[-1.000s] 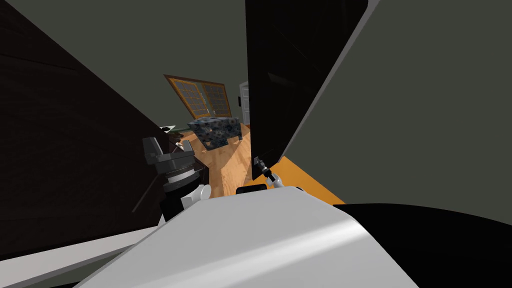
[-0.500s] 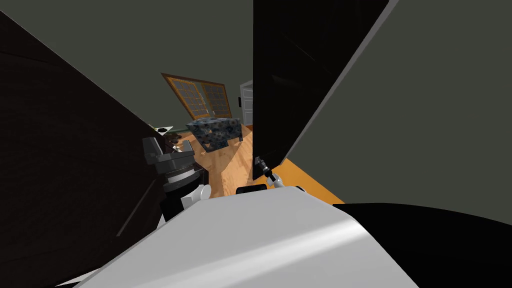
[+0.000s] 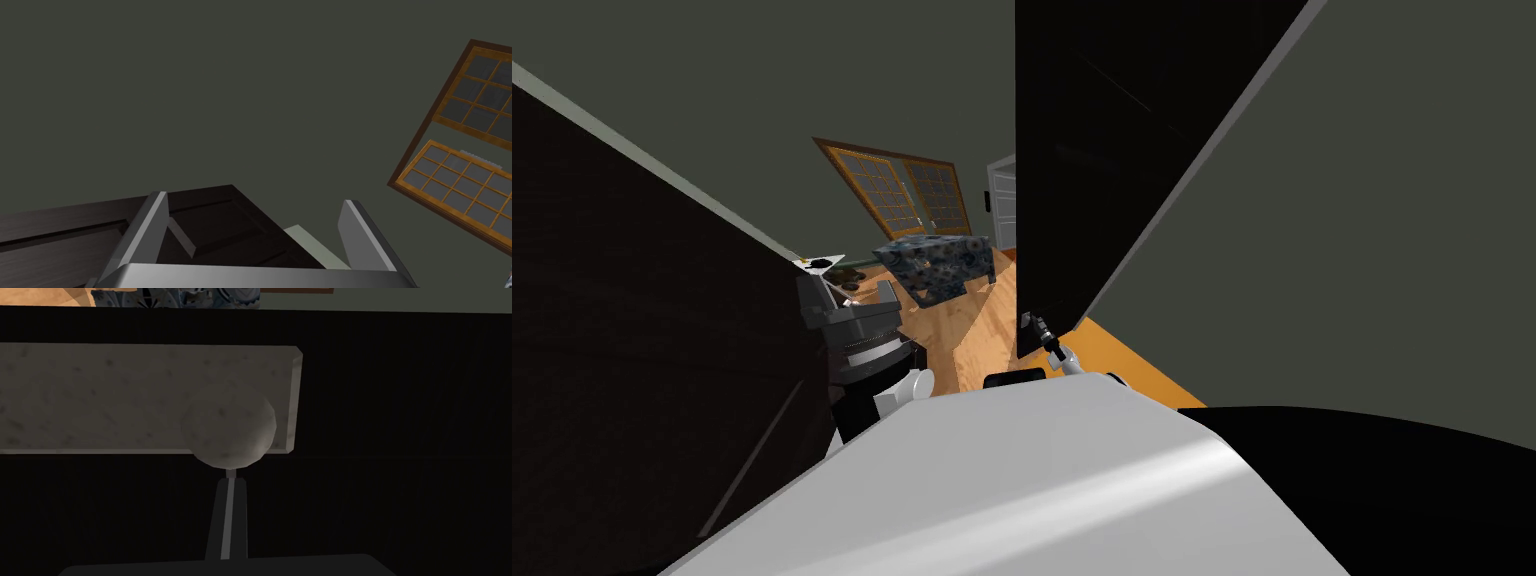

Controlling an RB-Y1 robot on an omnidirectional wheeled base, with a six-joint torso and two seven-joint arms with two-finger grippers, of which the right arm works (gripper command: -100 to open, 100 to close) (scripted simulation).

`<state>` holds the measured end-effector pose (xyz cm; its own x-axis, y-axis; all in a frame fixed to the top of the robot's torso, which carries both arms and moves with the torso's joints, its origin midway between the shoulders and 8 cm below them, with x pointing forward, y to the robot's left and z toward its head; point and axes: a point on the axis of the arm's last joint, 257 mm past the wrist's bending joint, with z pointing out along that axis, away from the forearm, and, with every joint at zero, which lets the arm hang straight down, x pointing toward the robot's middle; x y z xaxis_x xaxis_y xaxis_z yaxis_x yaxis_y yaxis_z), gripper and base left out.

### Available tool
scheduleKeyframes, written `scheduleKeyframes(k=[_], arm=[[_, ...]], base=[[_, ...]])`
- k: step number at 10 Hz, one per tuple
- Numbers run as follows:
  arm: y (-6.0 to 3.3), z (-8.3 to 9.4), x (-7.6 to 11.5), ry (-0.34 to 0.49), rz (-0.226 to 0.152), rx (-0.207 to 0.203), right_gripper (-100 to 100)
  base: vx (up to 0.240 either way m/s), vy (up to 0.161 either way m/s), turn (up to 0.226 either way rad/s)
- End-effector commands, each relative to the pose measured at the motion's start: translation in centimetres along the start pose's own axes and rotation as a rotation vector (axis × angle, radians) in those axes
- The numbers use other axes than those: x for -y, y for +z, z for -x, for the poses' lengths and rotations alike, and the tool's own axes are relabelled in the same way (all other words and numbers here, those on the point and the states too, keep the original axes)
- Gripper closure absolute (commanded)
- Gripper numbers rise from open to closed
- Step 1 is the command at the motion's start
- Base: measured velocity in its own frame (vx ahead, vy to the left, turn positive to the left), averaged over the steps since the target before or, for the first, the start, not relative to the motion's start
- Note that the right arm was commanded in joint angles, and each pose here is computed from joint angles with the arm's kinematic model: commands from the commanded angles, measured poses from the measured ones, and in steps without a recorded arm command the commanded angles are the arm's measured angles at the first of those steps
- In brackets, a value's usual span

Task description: Push the door open

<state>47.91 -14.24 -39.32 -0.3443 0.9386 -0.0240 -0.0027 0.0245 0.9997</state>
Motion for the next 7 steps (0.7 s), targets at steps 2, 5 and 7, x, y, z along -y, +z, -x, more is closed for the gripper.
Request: scheduleKeyframes(k=[2, 5, 7], arm=[[-0.04, -0.13, 0.02, 0.004, -0.001, -0.004, -100], [0.02, -0.42, -0.08, 0.012, 0.002, -0.008, -100], [0.11, -0.79, -0.17, 0.021, 0.005, -0.011, -100]], base=[[-0.18, -0.019, -0.01], [-0.203, -0.007, -0.038], [-0.183, -0.026, -0.033]])
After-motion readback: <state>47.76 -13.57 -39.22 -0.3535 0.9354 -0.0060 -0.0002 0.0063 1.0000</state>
